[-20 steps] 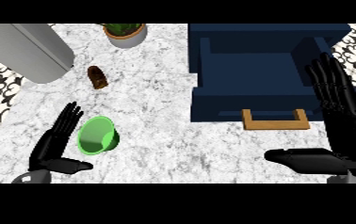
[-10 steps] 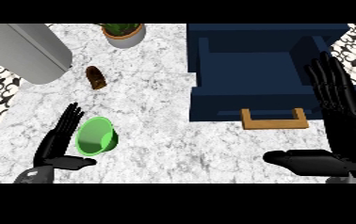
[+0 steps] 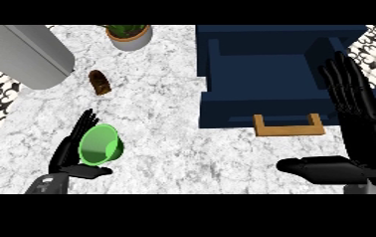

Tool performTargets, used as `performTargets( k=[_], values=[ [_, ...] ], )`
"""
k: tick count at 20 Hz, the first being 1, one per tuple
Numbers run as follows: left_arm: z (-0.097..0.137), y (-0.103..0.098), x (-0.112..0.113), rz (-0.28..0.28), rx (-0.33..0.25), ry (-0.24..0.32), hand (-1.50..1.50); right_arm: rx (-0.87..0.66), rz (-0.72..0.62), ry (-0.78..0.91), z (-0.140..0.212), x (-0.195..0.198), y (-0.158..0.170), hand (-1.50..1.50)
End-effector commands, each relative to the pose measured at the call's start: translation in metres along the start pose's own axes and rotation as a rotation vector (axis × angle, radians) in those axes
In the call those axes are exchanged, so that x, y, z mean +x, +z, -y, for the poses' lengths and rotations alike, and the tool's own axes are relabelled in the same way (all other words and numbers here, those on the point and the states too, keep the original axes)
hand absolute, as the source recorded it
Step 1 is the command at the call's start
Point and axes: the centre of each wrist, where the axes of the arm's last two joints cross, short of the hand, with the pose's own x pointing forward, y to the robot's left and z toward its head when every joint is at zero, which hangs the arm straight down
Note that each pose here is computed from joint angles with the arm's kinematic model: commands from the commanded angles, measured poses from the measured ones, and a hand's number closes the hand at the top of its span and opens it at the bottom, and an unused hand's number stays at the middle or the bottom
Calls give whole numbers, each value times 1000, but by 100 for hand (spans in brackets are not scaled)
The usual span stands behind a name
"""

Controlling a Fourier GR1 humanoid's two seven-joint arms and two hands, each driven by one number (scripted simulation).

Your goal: Pick up the cup, place it into the drawer and close the drawer

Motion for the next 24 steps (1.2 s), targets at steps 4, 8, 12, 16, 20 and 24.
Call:
performTargets(
  k=[4,8,12,16,20,24],
  values=[
    [-2,-7,2,103,-58,105,-150,12,-9,7,7,-7,-10,-150],
    [10,-5,-4,121,-84,172,-150,10,-3,-17,-10,-2,11,-150],
    [27,-13,-6,144,-137,227,-150,1,-18,-3,7,6,2,-150],
    [20,-21,0,147,-159,286,-150,-8,-1,5,21,-10,-2,-150],
    [27,-26,1,148,-205,345,150,3,-13,-17,6,-10,9,-150],
    [41,-38,3,156,-244,399,150,12,-30,-11,7,-19,1,-150]
  ],
)
